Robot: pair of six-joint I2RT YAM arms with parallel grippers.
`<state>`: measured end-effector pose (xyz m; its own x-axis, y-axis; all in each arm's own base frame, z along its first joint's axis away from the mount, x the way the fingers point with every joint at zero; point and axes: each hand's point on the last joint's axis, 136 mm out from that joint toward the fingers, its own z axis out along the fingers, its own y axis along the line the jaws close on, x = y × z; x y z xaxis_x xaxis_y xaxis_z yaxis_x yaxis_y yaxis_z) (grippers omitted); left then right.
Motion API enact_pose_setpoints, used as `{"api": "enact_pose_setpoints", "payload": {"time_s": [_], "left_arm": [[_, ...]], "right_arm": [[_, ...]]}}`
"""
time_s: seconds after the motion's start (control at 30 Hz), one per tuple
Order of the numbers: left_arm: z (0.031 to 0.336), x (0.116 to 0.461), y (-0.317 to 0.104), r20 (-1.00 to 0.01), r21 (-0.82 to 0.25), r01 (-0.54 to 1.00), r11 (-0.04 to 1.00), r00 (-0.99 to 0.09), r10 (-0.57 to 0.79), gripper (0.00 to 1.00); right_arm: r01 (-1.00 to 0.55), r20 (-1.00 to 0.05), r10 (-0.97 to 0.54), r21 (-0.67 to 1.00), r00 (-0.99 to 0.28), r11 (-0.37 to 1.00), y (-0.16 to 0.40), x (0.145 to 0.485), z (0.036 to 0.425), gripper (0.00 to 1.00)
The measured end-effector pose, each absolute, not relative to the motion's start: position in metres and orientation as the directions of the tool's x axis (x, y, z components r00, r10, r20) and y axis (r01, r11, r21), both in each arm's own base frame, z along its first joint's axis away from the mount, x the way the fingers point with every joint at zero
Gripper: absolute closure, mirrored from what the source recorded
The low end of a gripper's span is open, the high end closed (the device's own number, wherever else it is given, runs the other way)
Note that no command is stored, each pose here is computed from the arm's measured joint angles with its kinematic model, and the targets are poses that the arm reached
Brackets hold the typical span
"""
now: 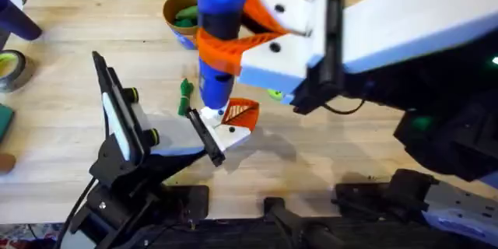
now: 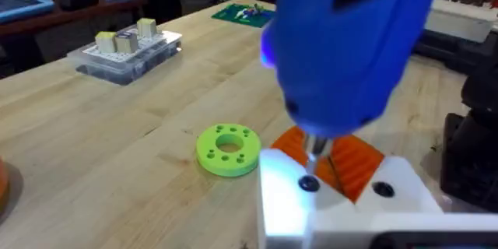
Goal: Pick up the gripper from the table and insert it into the empty holder that is missing its gripper. Then pick up a screw, insert it into the mounting hole, and use the screwdriver to tighten it. Finally, clean up the table by picking up the vegetable and placing it into the bucket.
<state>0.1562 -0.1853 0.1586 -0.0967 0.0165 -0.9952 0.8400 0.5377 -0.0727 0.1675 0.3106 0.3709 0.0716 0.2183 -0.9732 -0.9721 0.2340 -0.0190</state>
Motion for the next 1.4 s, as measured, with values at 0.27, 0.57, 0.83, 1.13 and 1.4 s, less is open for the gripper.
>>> {"api": "enact_pose_setpoints", "payload": {"time_s": [0.27, 0.57, 0.83, 1.13, 1.4], "left_arm": [[0.159, 0.156, -0.185, -0.995, -0.074, 0.840, 0.538, -0.098, 0.016, 0.988], [0.159, 0.156, -0.185, -0.995, -0.074, 0.840, 0.538, -0.098, 0.016, 0.988], [0.159, 0.156, -0.185, -0.995, -0.073, 0.840, 0.538, -0.097, 0.017, 0.988], [0.159, 0.156, -0.185, -0.995, -0.074, 0.840, 0.538, -0.098, 0.016, 0.988], [0.159, 0.156, -0.185, -0.995, -0.074, 0.840, 0.538, -0.098, 0.016, 0.988]], "right_arm": [[-0.966, -0.922, 0.342, -0.099, 0.179, 0.239, 0.286, 0.145, 0.417, 0.954], [-0.956, -0.929, 0.321, -0.091, 0.182, 0.278, 0.280, 0.158, 0.413, 0.953], [-0.880, -0.976, 0.133, -0.091, 0.171, 0.467, 0.264, 0.212, 0.371, 0.954], [-0.723, -0.995, -0.095, -0.097, 0.043, 0.684, 0.223, 0.268, 0.312, 0.953], [-0.516, -0.889, -0.452, -0.350, -0.081, 0.782, 0.160, 0.305, 0.247, 0.954]]}}
